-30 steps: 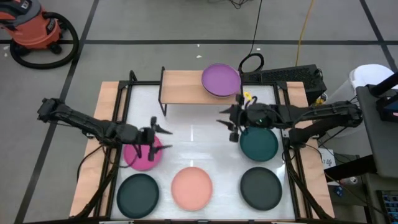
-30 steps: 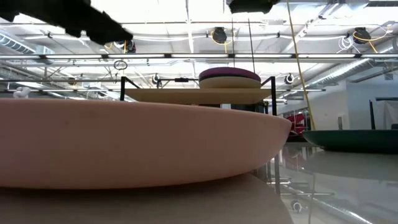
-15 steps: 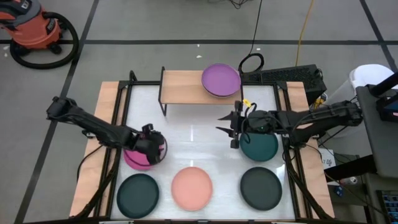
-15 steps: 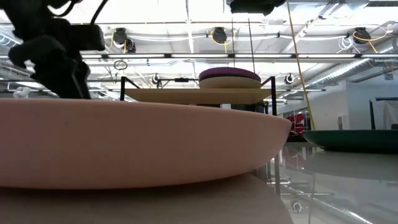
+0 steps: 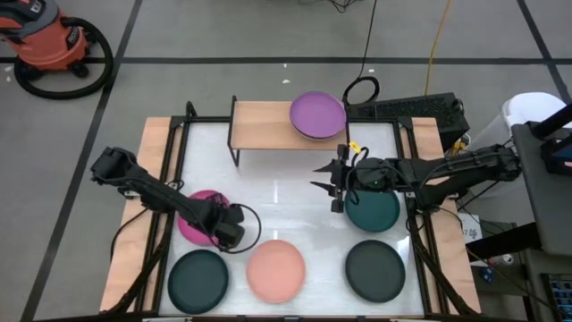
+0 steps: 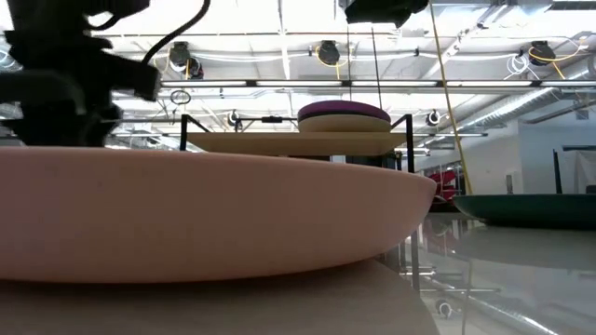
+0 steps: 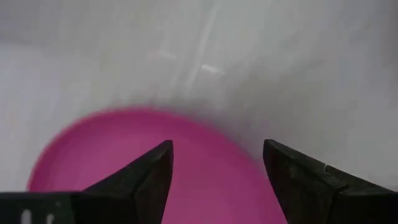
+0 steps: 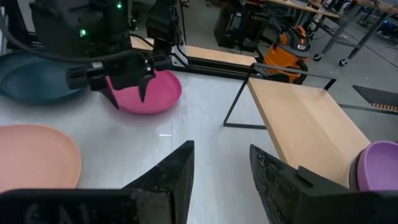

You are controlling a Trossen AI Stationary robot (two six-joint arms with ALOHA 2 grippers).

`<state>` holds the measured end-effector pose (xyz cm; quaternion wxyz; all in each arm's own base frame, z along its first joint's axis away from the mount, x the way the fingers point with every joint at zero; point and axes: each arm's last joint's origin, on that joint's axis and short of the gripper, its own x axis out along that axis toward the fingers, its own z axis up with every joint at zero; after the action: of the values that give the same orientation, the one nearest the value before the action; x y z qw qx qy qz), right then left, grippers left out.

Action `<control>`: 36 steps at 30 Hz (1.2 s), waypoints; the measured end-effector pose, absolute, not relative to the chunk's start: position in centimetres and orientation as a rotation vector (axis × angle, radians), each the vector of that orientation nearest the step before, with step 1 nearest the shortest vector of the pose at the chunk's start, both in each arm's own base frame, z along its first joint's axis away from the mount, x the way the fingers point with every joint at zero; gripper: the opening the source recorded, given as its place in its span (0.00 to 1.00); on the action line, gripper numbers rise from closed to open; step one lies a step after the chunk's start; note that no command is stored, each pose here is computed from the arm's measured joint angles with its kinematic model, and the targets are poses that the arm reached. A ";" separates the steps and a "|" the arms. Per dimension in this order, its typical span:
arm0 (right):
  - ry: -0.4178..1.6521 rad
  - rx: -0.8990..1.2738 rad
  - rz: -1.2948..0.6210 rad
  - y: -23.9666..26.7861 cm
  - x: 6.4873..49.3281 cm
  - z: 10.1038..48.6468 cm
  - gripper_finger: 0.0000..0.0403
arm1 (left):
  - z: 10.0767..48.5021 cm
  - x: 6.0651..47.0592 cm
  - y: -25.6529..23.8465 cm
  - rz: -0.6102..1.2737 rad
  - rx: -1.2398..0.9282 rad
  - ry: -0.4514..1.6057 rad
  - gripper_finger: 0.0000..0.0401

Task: Place and stack plates onto a shelf
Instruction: Stack the pink plate on top of the violet plate on the shelf

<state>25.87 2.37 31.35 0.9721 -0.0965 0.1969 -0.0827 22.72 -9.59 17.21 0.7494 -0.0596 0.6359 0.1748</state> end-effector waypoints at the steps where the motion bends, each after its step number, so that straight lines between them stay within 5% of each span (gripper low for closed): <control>1: 0.398 -0.195 -0.167 2.4 25.9 31.3 0.35 | 17.1 22.5 -9.6 0.409 -0.136 1.406 0.63; 17: 0.452 -0.205 -0.164 2.3 25.6 29.1 0.35 | 15.7 21.1 -9.1 0.512 -0.181 1.477 0.61; 20: 0.453 -0.191 -0.166 2.3 25.6 29.0 0.35 | 15.1 20.9 -9.1 0.469 -0.200 1.492 0.50; 27: 0.399 -0.187 -0.168 2.4 25.8 29.5 0.35 | 15.5 20.8 -9.1 0.411 -0.101 1.549 0.05; 36: 0.381 -0.206 -0.165 2.4 25.9 29.7 0.35 | 20.0 23.0 -10.3 0.250 0.099 1.474 0.03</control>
<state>25.90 2.38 29.65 0.9733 -0.1019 0.1890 -0.0816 22.99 -10.30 20.00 0.7324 0.0448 0.6698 0.1136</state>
